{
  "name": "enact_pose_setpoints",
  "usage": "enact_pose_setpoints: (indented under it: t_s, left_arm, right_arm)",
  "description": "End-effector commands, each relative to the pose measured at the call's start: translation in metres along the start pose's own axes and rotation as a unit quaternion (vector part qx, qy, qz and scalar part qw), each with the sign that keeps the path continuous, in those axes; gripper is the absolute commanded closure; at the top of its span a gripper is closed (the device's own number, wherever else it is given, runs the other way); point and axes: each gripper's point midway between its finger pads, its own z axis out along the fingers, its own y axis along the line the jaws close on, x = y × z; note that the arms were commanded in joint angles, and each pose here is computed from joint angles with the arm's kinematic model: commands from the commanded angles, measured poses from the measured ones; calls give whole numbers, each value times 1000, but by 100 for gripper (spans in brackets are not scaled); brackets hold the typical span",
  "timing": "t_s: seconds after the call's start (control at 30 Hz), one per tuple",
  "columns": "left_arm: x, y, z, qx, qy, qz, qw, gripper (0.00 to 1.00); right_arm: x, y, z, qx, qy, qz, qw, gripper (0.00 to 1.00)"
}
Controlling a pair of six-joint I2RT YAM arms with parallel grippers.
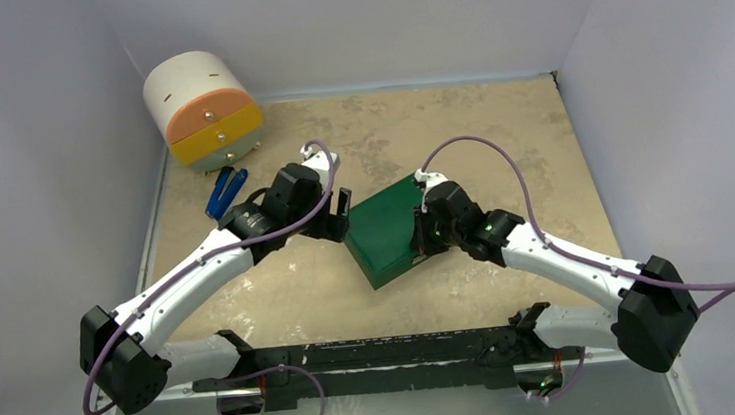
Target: Organize the mixed jewelry
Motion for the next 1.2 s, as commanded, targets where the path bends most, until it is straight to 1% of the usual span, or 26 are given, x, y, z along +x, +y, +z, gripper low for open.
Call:
enact_pose_setpoints:
  t_s: [0.0,0.17,0.27,0.4,0.5,0.6,0.8,1.0,1.17]
  left_arm:
    - [-5,-1,-3,6,-21,8,1000,21]
    - [-3,0,-4,4,-24,9,1000,21]
    - [-3,1,-4,5,-25,10,1000,21]
    - [-2,2,-5,3,-26,12,1000,21]
    - [0,2,-5,3,-24,13,1000,21]
    - [1,2,-6,6,-24,12,1000,21]
    - [2,4,-7,2,-27,10,1000,21]
    - [3,8,-7,-10,-29,0,1000,21]
    - [2,5,-8,-4,-36,-12,999,21]
  right_arm:
    - [2,0,1,31,1,-14,999,100]
    - [31,-23,6,111,34,-6,993,100]
    - [44,-38,5,151,43,14,987,100]
    - [58,-49,5,170,54,27,984,100]
    - [61,-46,8,163,59,31,984,100]
    - [54,-38,9,147,52,34,987,100]
    - [25,-16,2,106,13,36,994,100]
    - [-6,3,-13,70,-38,29,996,100]
    - [-26,12,-29,48,-74,28,996,99]
